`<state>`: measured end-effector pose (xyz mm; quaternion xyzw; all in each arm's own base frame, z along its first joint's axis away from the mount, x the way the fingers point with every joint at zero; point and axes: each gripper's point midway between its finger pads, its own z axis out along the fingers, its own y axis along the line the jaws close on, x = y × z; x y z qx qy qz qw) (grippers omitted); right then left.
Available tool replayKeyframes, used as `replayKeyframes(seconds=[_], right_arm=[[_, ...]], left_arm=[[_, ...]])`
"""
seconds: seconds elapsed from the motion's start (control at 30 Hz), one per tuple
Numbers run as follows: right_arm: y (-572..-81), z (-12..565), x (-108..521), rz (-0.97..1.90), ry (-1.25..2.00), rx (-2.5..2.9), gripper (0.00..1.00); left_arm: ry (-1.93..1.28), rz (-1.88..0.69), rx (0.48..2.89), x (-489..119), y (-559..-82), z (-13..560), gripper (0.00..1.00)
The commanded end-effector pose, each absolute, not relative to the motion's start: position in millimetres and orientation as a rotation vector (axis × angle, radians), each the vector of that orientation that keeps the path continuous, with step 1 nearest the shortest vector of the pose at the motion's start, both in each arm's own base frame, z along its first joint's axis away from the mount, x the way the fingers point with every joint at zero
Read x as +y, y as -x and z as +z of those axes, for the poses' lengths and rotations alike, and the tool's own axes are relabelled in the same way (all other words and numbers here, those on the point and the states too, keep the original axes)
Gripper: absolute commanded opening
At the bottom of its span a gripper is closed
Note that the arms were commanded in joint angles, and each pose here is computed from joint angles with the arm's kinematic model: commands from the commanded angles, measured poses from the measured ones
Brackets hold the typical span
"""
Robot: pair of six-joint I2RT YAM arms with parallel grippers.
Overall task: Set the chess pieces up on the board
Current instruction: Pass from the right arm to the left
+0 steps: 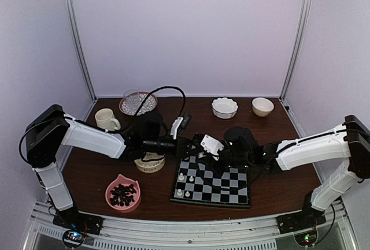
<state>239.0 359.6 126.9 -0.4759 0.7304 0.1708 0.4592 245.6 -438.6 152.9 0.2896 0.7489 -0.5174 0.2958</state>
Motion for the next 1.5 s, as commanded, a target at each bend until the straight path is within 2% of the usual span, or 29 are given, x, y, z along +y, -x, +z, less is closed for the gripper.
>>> replayKeyframes(seconds=[0.0, 0.3, 0.43, 0.83, 1.07, 1.47], right_arm=[[-238, 131, 365, 0.427, 1.186, 1.782, 0.24], [-242, 129, 364, 0.399, 1.173, 1.800, 0.24], [-240, 128, 366, 0.406, 1.183, 1.797, 0.24], [-242, 130, 364, 0.393, 1.167, 1.795, 0.24], [-244, 131, 363, 0.381, 1.157, 1.797, 0.25], [-244, 144, 353, 0.376, 1.096, 1.752, 0.62]], left_arm=[[-0.786, -1.420, 1.952, -443, -246, 167, 0.27], [-0.782, -1.405, 1.992, -445, -248, 158, 0.24], [-0.787, -1.415, 1.998, -446, -248, 157, 0.17], [-0.786, -1.427, 2.035, -450, -248, 148, 0.18], [-0.789, -1.428, 2.040, -451, -248, 146, 0.02], [-0.752, -1.186, 2.024, -428, -266, 143, 0.00]])
